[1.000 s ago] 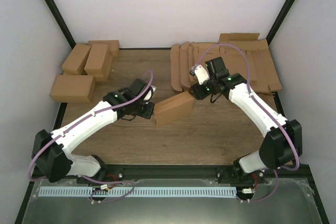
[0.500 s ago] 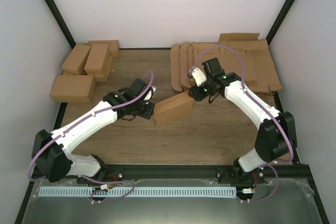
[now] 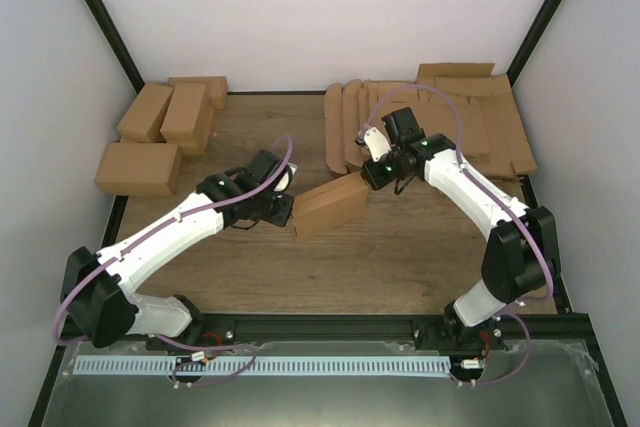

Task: Fold the paper box

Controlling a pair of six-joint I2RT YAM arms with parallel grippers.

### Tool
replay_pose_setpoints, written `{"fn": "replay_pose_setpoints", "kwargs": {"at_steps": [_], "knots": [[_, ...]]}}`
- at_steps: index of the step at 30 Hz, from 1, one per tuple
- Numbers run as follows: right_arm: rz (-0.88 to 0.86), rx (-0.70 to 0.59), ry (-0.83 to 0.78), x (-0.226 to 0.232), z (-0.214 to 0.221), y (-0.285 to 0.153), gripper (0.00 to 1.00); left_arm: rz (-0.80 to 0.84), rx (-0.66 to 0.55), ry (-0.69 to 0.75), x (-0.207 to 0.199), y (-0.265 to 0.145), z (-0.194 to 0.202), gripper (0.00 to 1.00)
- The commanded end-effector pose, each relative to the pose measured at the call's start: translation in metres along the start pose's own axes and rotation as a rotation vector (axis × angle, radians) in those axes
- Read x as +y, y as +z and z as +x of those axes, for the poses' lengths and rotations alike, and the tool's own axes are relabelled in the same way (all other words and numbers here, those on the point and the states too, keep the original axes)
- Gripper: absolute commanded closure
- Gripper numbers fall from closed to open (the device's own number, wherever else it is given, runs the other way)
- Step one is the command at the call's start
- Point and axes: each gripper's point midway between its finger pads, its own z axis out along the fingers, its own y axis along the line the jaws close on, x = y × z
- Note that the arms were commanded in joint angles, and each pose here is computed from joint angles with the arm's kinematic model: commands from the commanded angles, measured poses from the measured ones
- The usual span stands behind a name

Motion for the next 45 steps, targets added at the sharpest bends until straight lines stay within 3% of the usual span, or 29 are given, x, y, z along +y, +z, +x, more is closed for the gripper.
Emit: {"fn": "replay_pose_setpoints", "kwargs": {"at_steps": [1,8,15,18,20,24,28,33,36,45], "knots": [[0.003,-0.061,0.067,0.002,-0.018,-0.021,0.99,-0.017,-0.028,-0.036,0.000,-0.011,-0.012,0.96],[0.027,-0.172,0.294,0.012,-0.011,-0.032,0.99,0.016,-0.065,-0.227,-0.008,-0.013,-0.030,0.96],[0.084,-0.206,0.375,0.023,0.011,-0.012,0.99,0.066,-0.108,-0.319,-0.015,-0.006,-0.039,0.95],[0.086,-0.208,0.359,0.026,0.009,-0.011,0.99,-0.009,-0.125,-0.300,-0.002,-0.012,-0.041,0.70],[0.088,-0.206,0.332,0.026,0.008,-0.012,0.99,-0.041,-0.145,-0.267,0.007,-0.022,-0.044,0.52],[0.043,-0.185,0.248,0.036,0.007,-0.015,0.99,-0.053,-0.206,-0.220,0.028,-0.040,-0.055,0.30],[-0.026,-0.183,0.169,0.052,0.005,-0.027,0.96,-0.093,-0.297,-0.141,0.042,-0.057,-0.070,0.28],[-0.061,-0.173,0.136,0.060,0.006,-0.036,0.95,-0.033,-0.460,0.114,0.028,-0.067,-0.083,0.20],[-0.064,-0.155,0.131,0.060,0.008,-0.033,0.95,-0.028,-0.535,0.110,0.036,-0.074,-0.103,0.14],[-0.054,-0.120,0.125,0.058,0.014,-0.025,0.94,0.235,-0.547,0.384,0.017,-0.049,-0.156,0.15]]}}
